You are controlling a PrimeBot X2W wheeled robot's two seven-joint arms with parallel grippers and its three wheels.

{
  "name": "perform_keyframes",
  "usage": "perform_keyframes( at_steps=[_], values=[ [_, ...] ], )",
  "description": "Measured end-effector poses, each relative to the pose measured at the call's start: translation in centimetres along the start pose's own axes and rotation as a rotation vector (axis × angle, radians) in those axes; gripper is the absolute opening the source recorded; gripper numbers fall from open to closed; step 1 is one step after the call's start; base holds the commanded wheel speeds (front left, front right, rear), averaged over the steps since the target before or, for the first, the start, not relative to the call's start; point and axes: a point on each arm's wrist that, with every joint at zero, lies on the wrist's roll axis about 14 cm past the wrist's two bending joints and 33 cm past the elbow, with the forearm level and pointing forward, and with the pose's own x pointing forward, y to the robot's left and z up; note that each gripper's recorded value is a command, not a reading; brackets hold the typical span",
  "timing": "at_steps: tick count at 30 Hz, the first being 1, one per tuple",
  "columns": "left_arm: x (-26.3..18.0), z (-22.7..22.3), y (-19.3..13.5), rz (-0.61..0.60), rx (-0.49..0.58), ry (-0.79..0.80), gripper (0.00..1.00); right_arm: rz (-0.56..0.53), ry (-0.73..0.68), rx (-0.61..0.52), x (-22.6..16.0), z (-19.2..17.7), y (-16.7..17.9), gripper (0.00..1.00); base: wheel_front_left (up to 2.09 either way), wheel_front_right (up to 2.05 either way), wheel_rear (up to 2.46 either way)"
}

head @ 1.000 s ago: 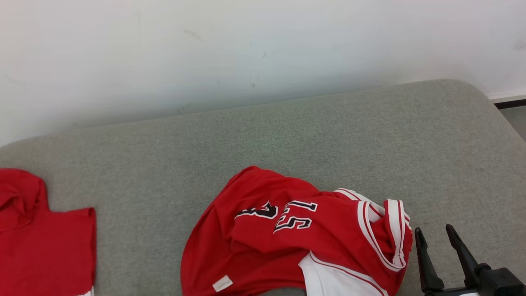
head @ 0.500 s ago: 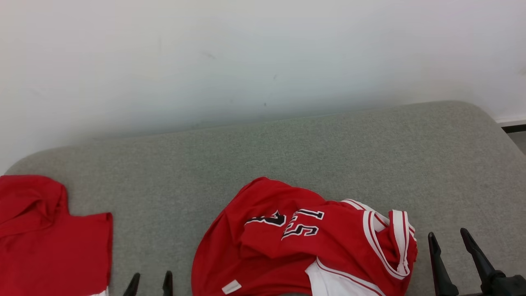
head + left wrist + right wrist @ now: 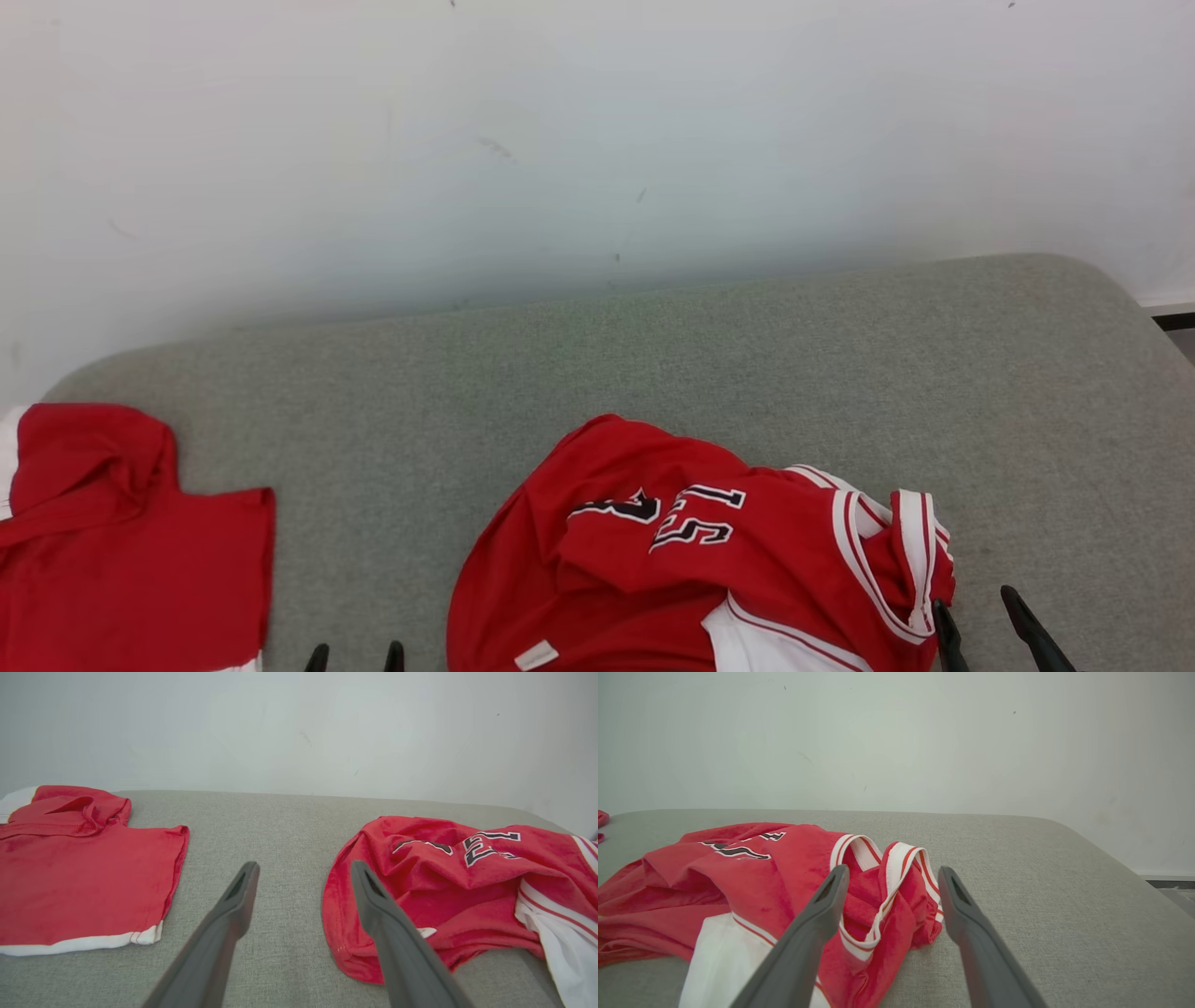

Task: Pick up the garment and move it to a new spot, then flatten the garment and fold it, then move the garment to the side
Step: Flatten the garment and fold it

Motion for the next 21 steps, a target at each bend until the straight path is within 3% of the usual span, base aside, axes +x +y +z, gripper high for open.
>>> perform_keyframes(
  at_steps=[15, 21],
  values=[
    [0.0, 0.1, 0.8, -0.005, 0.019, -0.014, 1.00, 0.008, -0.017, 0.002, 0.3, 0.5, 0.4, 1.00, 0.00, 0.00, 0.00],
    [0.0, -0.5, 0.2, -0.034, 0.029, 0.006, 1.00, 0.058, -0.074, -0.028, 0.9, 2.4, 1.5, 1.00, 0.00, 0.00, 0.00]
  ],
)
